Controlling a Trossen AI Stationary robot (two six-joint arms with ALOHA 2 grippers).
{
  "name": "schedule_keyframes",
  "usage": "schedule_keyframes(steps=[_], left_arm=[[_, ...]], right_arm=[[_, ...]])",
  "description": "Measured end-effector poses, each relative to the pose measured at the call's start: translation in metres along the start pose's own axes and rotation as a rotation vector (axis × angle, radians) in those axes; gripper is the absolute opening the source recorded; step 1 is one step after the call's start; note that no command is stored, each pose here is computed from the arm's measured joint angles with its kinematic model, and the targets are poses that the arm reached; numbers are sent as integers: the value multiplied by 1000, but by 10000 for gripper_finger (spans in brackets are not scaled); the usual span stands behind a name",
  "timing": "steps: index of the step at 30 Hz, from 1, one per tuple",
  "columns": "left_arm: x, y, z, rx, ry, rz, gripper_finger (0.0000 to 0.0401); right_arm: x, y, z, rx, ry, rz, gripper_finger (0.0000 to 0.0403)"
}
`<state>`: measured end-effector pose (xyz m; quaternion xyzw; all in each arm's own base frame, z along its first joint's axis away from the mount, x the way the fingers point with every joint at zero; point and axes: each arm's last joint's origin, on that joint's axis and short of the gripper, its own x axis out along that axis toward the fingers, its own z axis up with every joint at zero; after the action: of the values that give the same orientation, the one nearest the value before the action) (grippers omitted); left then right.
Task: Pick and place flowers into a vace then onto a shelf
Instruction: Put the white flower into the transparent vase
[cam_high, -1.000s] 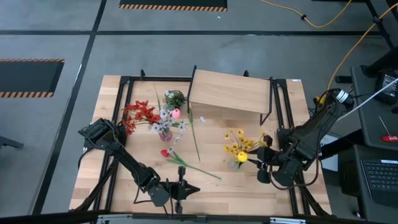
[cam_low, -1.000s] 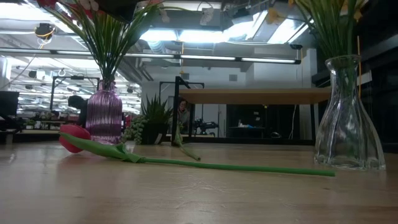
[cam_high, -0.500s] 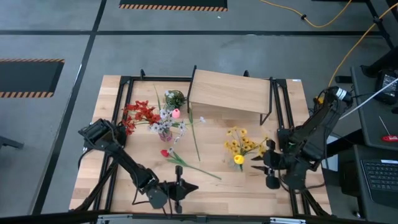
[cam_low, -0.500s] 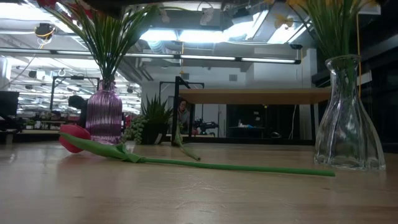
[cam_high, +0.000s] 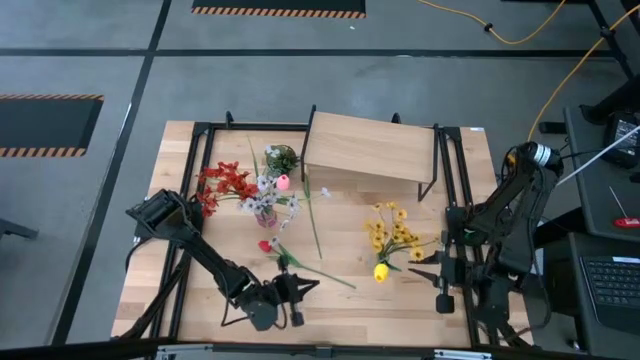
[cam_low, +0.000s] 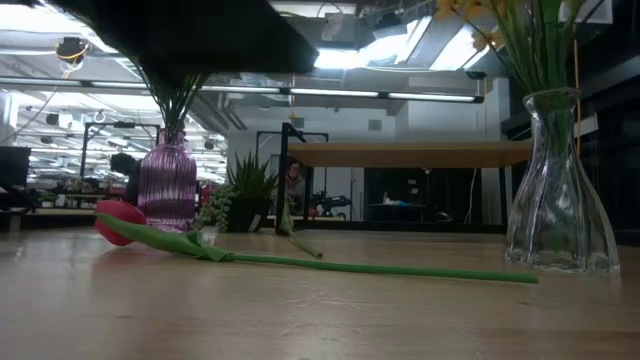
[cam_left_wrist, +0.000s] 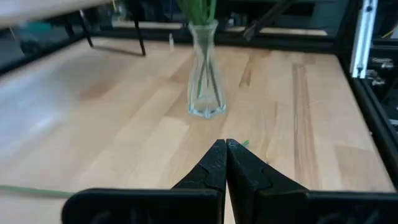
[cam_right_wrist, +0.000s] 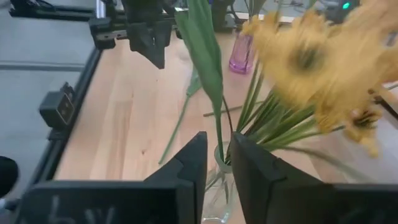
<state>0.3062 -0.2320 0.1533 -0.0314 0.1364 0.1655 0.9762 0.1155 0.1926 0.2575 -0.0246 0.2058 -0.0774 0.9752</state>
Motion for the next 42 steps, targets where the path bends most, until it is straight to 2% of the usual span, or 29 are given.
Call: schedule_keyframes(steps=[3,5,8,12,17,23,30,35,42], left_arm=[[7,4,2,-21,24,-15,2],[9,1,7,23,32,3,2],[6,-12,18,78,44,27,2],[-1,-30,27,88,84,64,1],[-6,-48,32,4,169,99,2],[4,-55,33,-137,277,231,2],[38,-32,34,-298,340,427,2],[60,-9,31,-349,376,545,3],[81,10,29,-401,404,618,4]], right_arm=[[5,7,-7,-32,-3,-28,59],[8,9,-10,-42,-18,-52,50],[8,12,-13,-47,-57,-84,38],[7,13,-17,-52,-109,-122,23],[9,11,-23,-19,-109,-137,4],[16,2,-46,50,-100,-152,9],[22,-7,-67,80,-94,-164,3],[23,-8,-71,87,-95,-161,10],[23,-8,-71,72,-94,-162,4]])
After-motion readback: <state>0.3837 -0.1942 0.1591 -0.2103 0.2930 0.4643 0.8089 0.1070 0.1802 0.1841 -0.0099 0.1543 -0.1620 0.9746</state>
